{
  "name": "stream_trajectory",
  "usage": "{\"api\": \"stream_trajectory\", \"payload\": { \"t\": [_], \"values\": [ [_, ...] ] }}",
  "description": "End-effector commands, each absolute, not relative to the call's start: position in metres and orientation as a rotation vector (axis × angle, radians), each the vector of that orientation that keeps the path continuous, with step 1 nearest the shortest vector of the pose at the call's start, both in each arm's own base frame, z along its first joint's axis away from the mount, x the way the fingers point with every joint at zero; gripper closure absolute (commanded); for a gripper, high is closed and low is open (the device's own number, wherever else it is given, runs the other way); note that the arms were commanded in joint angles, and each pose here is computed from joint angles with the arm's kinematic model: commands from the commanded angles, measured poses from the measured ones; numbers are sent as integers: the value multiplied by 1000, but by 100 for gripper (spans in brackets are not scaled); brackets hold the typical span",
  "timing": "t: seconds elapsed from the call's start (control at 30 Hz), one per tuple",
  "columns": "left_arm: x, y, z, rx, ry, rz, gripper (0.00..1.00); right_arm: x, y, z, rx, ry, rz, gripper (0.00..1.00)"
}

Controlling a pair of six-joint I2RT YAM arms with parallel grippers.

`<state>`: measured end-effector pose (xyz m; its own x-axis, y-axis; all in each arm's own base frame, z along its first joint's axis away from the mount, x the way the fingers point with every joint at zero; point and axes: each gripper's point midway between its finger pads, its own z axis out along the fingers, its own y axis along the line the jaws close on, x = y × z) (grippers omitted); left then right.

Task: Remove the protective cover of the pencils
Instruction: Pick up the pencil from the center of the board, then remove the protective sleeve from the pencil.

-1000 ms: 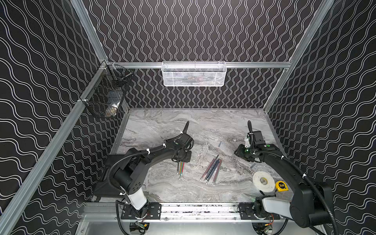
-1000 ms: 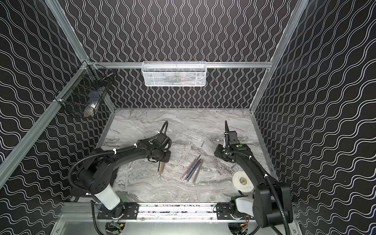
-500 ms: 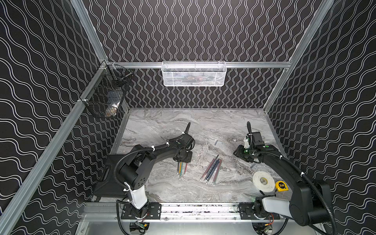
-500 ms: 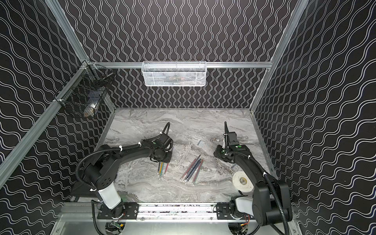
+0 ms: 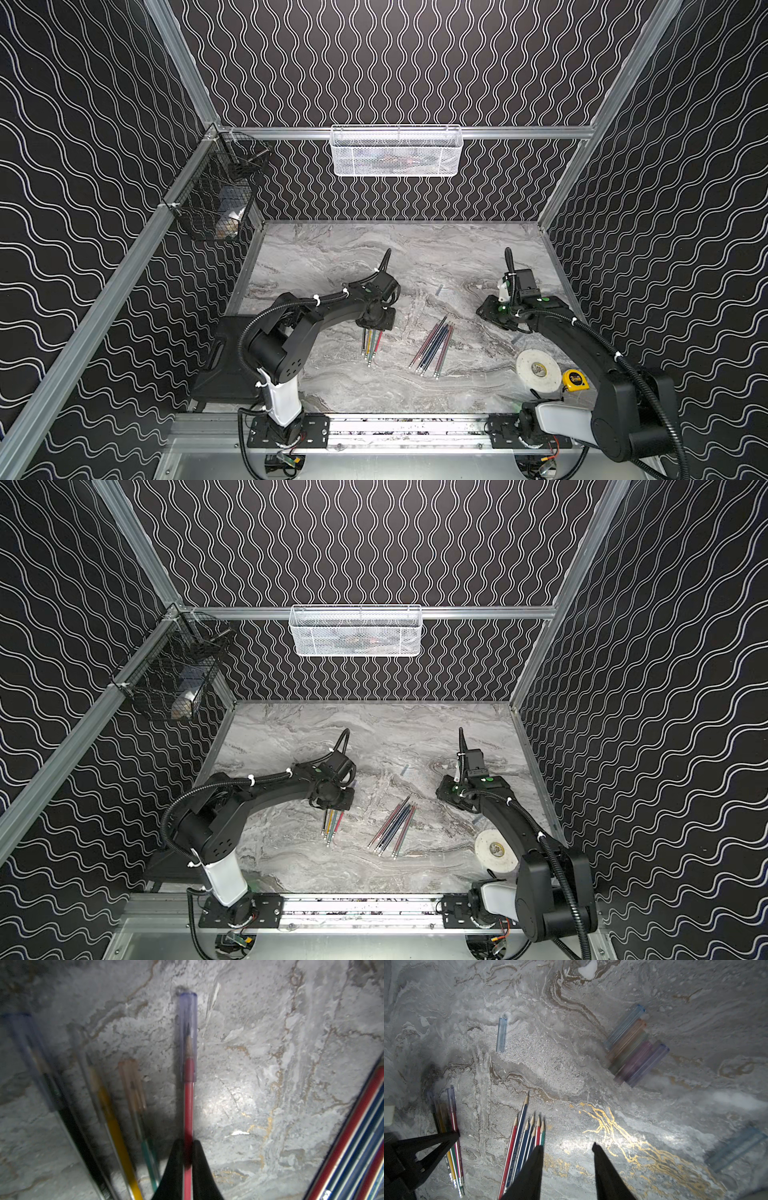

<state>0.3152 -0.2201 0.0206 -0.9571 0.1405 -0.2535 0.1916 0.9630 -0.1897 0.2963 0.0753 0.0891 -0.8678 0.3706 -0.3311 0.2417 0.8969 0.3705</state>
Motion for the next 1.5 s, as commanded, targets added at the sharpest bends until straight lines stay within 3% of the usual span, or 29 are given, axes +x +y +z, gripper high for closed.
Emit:
{"api": "stream_trajectory", "payload": {
  "t": [0.0, 0.2, 0.37, 0.5, 0.67, 0.87, 1.23, 1.37, 1.47],
  "values": [
    [315, -222, 29, 261, 2873, -329, 92, 299, 77, 93, 431, 2645, 461, 59],
    [318, -231, 61, 261, 2821, -410, 92, 300, 85, 96, 406, 2640, 523, 59],
    [316, -235, 90, 266, 2775, -473, 92, 301, 159, 113, 207, 2600, 1055, 59],
    [311, -233, 100, 281, 2757, -483, 92, 296, 225, 123, 25, 2601, 1284, 52],
    [308, -233, 108, 276, 2735, -510, 92, 313, 274, 132, 39, 2521, 1546, 50],
    [303, -231, 111, 279, 2727, -522, 91, 334, 308, 138, 20, 2498, 1656, 51],
    [298, -231, 117, 272, 2702, -560, 91, 326, 356, 120, -20, 2590, 1648, 56],
    [296, -231, 118, 274, 2700, -570, 91, 330, 359, 118, -7, 2594, 1631, 61],
    [295, -232, 118, 275, 2699, -581, 91, 331, 360, 119, 5, 2590, 1634, 73]
  ]
}}
